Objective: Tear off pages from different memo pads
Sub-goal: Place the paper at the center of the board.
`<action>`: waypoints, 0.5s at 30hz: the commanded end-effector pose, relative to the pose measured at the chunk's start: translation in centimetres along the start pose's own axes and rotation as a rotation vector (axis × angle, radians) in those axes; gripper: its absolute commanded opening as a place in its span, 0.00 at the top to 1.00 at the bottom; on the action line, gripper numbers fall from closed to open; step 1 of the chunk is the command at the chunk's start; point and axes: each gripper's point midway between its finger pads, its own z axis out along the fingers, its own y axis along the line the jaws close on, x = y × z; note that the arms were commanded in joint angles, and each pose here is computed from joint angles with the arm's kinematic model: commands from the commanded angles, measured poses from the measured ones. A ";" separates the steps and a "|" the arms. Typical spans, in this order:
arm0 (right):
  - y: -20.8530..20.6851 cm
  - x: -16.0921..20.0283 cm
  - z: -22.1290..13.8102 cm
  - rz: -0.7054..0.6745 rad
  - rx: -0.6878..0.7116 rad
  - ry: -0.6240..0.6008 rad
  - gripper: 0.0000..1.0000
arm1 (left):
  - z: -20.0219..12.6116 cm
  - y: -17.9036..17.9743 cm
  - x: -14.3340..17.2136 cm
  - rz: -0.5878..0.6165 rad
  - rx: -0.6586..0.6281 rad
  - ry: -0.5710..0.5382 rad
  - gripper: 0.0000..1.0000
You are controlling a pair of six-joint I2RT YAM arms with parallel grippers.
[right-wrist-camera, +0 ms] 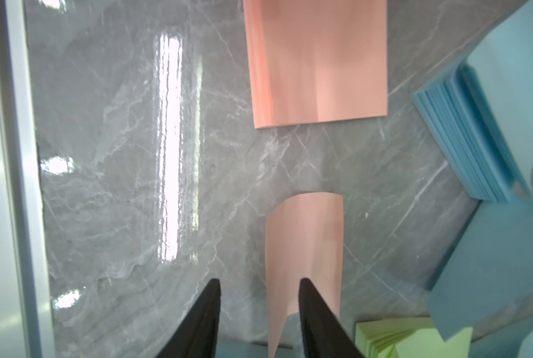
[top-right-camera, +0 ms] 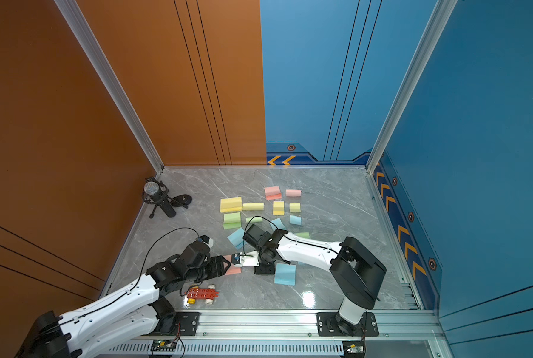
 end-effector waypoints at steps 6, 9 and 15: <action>-10.6 -5.1 -3.8 0.720 0.294 -0.177 0.62 | -3.7 1.5 -3.5 0.084 -0.128 -0.116 0.34; -11.4 -6.8 -1.4 0.854 0.282 -0.178 0.65 | -5.1 1.6 -5.1 0.091 -0.139 -0.176 0.34; -14.0 -6.9 3.1 1.017 0.290 -0.137 0.55 | -6.5 1.0 -6.4 0.081 -0.108 -0.214 0.34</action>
